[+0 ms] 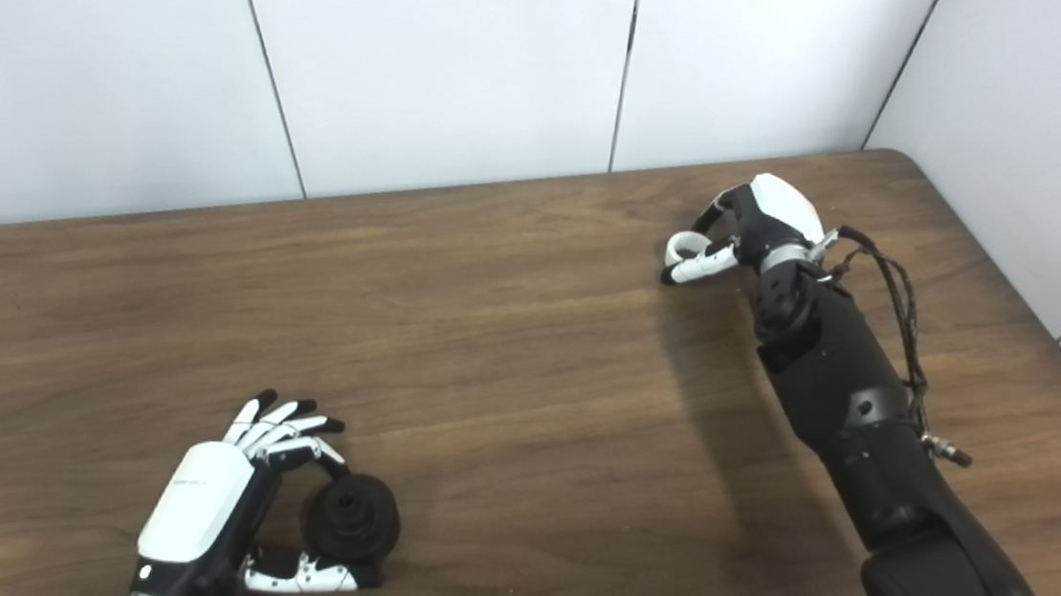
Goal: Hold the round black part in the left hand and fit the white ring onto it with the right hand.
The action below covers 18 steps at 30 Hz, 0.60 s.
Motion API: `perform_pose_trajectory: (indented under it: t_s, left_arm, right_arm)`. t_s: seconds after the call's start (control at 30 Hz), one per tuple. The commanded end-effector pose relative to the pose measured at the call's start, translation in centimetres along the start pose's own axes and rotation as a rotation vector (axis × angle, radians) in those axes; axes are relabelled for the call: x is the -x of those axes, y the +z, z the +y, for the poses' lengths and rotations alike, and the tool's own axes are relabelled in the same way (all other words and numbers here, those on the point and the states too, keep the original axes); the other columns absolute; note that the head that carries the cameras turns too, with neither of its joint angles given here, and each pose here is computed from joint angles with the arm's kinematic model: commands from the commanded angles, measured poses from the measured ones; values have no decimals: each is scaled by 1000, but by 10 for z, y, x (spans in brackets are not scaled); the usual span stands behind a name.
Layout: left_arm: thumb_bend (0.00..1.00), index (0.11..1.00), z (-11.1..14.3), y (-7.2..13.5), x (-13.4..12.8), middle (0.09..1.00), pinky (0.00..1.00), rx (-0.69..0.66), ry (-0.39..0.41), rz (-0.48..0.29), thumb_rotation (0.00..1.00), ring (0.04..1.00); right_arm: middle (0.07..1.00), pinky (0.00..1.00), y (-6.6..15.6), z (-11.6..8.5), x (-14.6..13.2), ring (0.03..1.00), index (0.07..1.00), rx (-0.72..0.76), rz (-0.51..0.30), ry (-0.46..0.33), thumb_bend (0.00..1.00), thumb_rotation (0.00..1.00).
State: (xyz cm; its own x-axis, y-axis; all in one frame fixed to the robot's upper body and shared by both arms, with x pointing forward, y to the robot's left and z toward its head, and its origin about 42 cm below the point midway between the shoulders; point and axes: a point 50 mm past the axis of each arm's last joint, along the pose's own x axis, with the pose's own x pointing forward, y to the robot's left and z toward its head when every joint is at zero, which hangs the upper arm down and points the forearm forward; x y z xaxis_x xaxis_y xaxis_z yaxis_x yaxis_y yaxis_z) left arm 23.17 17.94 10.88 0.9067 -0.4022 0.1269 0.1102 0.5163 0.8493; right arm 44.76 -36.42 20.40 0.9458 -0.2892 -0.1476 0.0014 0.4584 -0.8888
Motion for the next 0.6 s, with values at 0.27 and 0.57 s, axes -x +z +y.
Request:
perform_pose_trajectory:
  t_s: [0.27,0.57]
  left_arm:
    - [523,485,-5,-3,11,792,1000,7,-4,9,49,899]
    - [523,485,-4,-2,10,792,1000,10,0,7,49,898]
  right_arm:
    - [832,1000,4,-20,0,988,485,32,-19,-51,523,132]
    - [856,1000,-4,-17,5,1000,487,34,-9,-38,522,131]
